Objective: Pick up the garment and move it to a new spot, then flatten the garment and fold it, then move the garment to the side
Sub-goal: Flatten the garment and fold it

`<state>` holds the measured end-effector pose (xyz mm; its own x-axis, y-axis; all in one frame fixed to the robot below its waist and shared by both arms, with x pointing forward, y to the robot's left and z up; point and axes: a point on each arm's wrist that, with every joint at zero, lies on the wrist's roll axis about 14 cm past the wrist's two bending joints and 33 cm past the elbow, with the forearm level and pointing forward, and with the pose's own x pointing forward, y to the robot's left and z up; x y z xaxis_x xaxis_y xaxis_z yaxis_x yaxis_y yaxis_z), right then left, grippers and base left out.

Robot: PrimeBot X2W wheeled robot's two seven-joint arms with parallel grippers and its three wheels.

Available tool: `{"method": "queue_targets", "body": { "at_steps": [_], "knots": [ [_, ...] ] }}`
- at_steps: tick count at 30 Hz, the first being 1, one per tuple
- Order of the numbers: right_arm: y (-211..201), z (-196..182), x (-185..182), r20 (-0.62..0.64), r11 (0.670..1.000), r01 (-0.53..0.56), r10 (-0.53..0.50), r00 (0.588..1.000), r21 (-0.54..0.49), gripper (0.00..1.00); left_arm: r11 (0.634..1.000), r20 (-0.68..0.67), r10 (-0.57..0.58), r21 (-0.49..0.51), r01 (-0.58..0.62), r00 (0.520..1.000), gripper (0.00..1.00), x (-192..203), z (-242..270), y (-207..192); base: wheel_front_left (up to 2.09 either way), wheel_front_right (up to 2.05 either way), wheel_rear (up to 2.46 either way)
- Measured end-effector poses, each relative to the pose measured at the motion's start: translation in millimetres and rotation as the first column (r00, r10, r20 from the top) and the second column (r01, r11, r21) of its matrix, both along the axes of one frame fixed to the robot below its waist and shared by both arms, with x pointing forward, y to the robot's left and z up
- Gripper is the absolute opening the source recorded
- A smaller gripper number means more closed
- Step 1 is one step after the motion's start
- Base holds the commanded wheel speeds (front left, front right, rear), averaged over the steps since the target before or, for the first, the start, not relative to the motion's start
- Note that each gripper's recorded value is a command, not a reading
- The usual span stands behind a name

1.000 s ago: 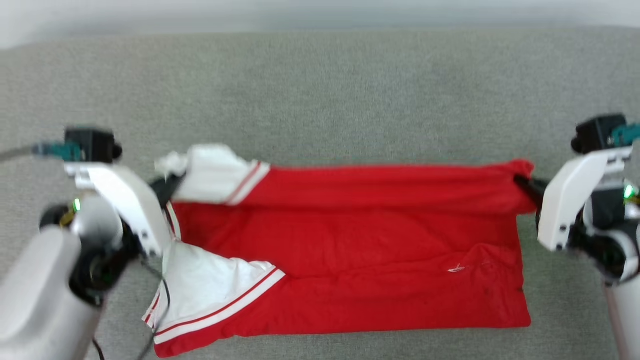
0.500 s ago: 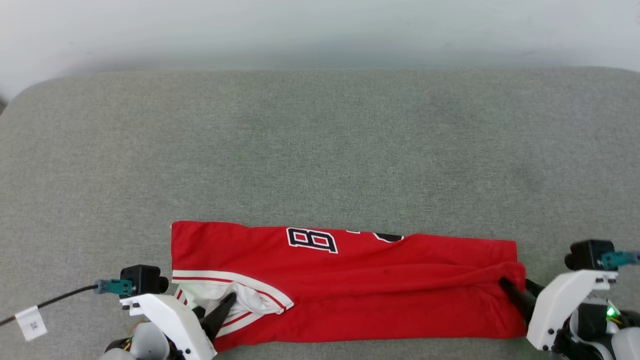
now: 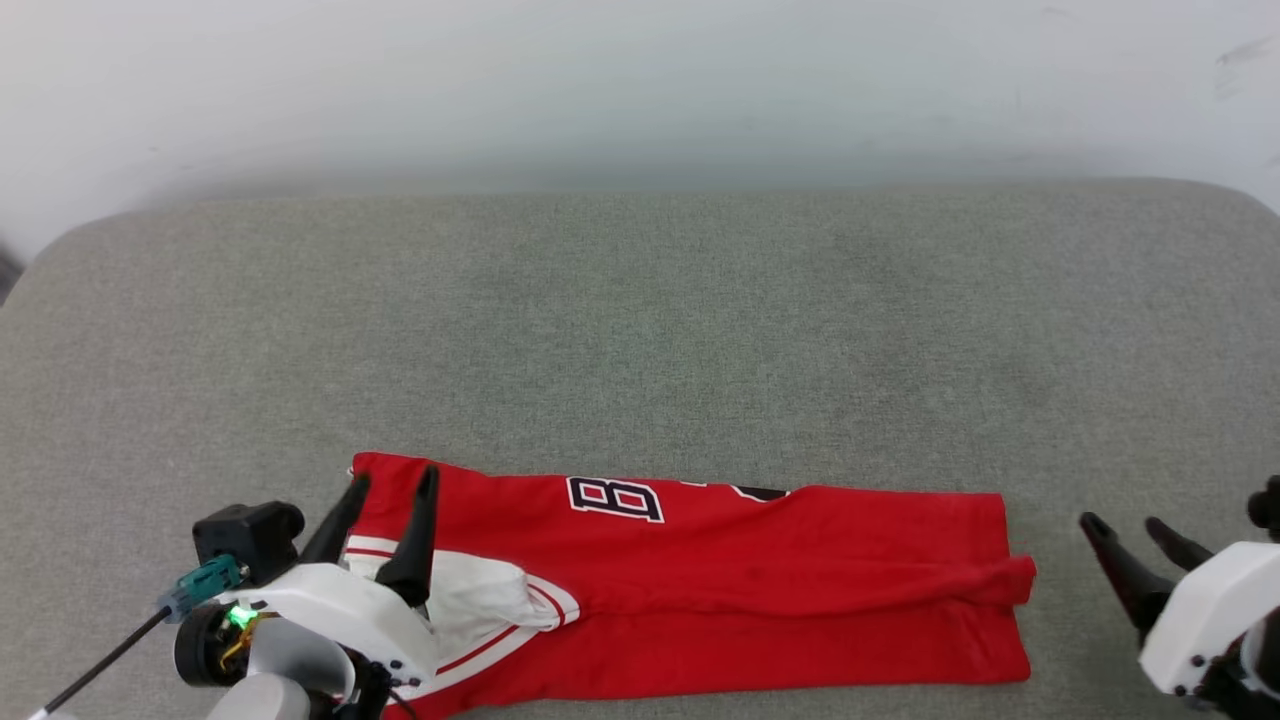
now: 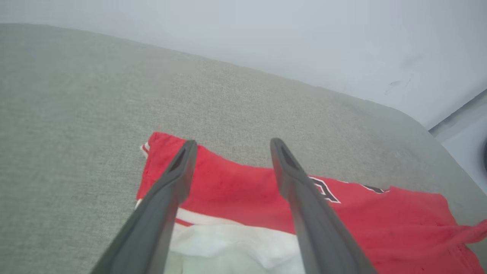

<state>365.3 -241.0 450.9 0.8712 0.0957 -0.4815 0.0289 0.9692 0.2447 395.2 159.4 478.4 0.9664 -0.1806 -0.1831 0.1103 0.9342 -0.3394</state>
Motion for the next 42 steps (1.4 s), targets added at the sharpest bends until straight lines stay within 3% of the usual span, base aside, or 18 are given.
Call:
{"method": "queue_targets", "body": {
  "at_steps": [6, 12, 23, 25, 26, 36, 42],
  "knots": [
    [-18.2, -3.7, -8.4, -0.118, 1.000, 0.008, -0.011, 0.993, -0.024, 1.00, 0.996, 0.193, 0.040, 0.074, -0.056, 0.980, 1.00, 4.0, 40.2, 3.6, 0.00, 0.00, 0.00],
    [-4.7, -20.5, -8.4, -0.235, 0.999, -0.046, 0.039, 0.971, -0.023, 1.00, 0.983, 0.309, 0.081, 0.133, -0.127, 0.948, 1.00, -2.3, 67.1, 11.7, 0.00, 0.00, 0.00],
    [59.6, -88.2, -3.7, -0.446, 0.981, -0.155, 0.190, 0.875, 0.114, 1.00, 0.969, 0.278, 0.115, 0.178, -0.169, 0.954, 1.00, -14.2, 55.7, 23.8, 0.00, 0.00, 0.00],
    [62.2, -92.4, -3.4, -0.464, 0.979, -0.161, 0.201, 0.863, 0.126, 0.44, 0.969, 0.268, 0.115, 0.180, -0.167, 0.957, 1.00, -15.0, 53.4, 23.5, 0.00, 0.00, 0.00],
    [63.1, -93.1, -2.7, -0.469, 0.978, -0.166, 0.207, 0.858, 0.127, 0.00, 0.969, 0.267, 0.115, 0.181, -0.167, 0.957, 1.00, -15.5, 53.3, 23.3, 0.00, 0.00, 0.00],
    [62.8, -74.7, 1.8, -0.423, 0.974, -0.191, 0.223, 0.878, 0.118, 0.00, 0.966, 0.268, 0.108, 0.198, -0.164, 0.957, 1.00, -22.5, 55.8, 22.2, 0.00, 0.00, 0.00],
    [28.0, -52.7, 1.4, -0.378, 0.990, -0.120, 0.138, 0.915, 0.071, 0.00, 0.970, 0.279, 0.080, 0.197, -0.139, 0.957, 1.00, -23.0, 61.2, 11.2, 0.00, 0.00, 0.00]
  ]
}}
